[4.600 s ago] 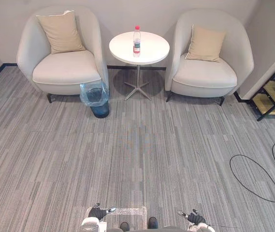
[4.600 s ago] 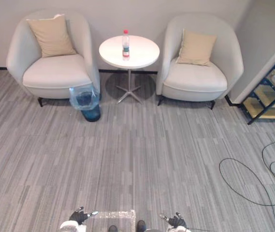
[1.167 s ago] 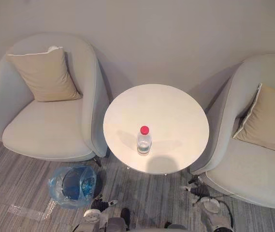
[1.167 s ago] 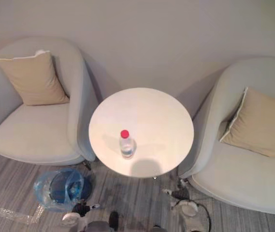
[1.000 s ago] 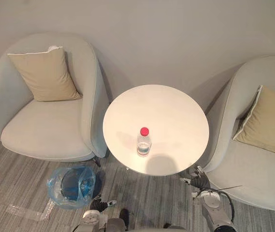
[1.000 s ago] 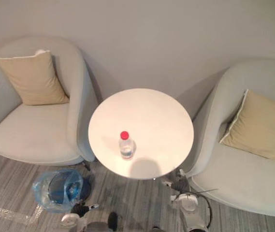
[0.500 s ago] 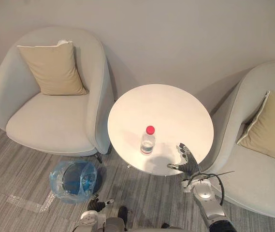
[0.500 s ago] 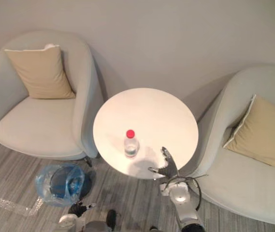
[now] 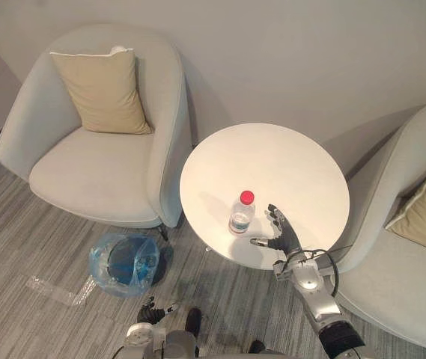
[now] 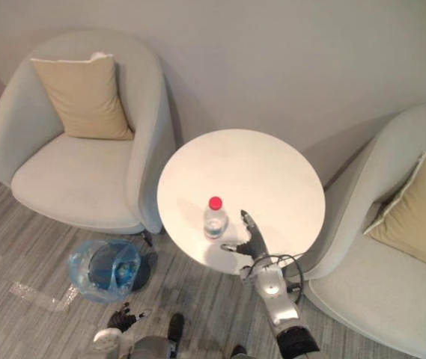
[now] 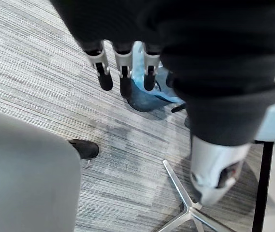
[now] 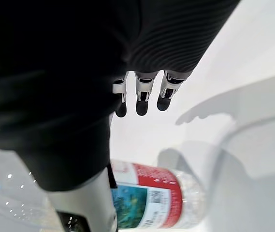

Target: Gather rubbish on tea table into small bin, then transfer packed bag to large trash can.

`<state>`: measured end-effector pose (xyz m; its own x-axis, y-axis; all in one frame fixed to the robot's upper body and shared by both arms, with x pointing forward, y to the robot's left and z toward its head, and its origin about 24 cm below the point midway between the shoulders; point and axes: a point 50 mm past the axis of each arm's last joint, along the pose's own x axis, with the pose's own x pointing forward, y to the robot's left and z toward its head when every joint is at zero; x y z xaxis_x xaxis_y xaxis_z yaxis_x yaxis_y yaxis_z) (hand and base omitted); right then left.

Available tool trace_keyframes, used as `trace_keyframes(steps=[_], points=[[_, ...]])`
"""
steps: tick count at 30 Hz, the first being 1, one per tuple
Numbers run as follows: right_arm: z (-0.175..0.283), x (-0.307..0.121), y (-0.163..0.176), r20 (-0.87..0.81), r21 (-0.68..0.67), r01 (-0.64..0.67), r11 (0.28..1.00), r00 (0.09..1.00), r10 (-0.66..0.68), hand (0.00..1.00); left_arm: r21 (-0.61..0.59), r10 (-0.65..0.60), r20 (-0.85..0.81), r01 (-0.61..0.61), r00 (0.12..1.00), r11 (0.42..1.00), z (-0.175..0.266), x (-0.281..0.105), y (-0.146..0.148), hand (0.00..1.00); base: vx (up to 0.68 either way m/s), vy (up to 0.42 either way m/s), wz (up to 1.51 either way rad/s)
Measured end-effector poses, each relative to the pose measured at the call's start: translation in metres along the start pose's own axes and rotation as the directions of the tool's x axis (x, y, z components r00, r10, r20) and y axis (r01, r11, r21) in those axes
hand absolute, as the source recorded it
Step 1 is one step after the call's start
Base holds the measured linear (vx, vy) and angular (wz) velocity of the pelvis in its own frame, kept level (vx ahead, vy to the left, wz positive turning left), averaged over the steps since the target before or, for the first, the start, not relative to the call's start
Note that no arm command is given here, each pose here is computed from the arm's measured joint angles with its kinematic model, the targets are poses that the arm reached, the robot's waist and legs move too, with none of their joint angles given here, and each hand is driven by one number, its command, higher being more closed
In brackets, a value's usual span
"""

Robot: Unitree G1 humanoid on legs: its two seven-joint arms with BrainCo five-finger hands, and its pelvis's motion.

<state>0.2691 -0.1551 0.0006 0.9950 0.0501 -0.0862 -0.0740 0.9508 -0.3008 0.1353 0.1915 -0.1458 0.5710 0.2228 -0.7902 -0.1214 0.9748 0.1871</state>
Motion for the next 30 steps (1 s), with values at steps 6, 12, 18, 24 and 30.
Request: trace_keyframes(steps=[6, 12, 18, 24, 30], points=[[0.009, 0.015, 0.004, 0.018, 0.007, -0.018, 1.000, 1.000, 0.018, 0.00, -0.030, -0.005, 0.028, 0.005, 1.000, 1.000, 0.006, 0.000, -0.003, 0.00, 0.00, -0.005, 0.09], [0.018, 0.023, 0.004, 0.041, 0.019, -0.008, 1.000, 0.999, 0.007, 1.00, -0.052, -0.007, 0.059, 0.011, 0.998, 0.999, 0.013, 0.000, -0.005, 0.00, 0.02, -0.006, 0.13], [0.036, 0.039, 0.001, 0.088, 0.025, 0.010, 1.000, 0.996, -0.012, 1.00, -0.073, -0.007, 0.095, 0.014, 0.995, 0.997, 0.022, 0.001, -0.005, 0.00, 0.00, 0.000, 0.12], [0.036, 0.036, 0.001, 0.093, 0.053, 0.010, 0.999, 0.996, -0.015, 1.00, -0.084, -0.002, 0.100, 0.011, 0.995, 0.996, 0.024, 0.001, -0.004, 0.00, 0.00, 0.000, 0.00], [0.033, 0.009, -0.010, 0.126, 0.144, 0.028, 0.989, 0.991, -0.046, 1.00, -0.079, 0.002, 0.093, 0.005, 0.996, 0.997, 0.023, 0.001, -0.003, 0.00, -0.02, 0.007, -0.07]])
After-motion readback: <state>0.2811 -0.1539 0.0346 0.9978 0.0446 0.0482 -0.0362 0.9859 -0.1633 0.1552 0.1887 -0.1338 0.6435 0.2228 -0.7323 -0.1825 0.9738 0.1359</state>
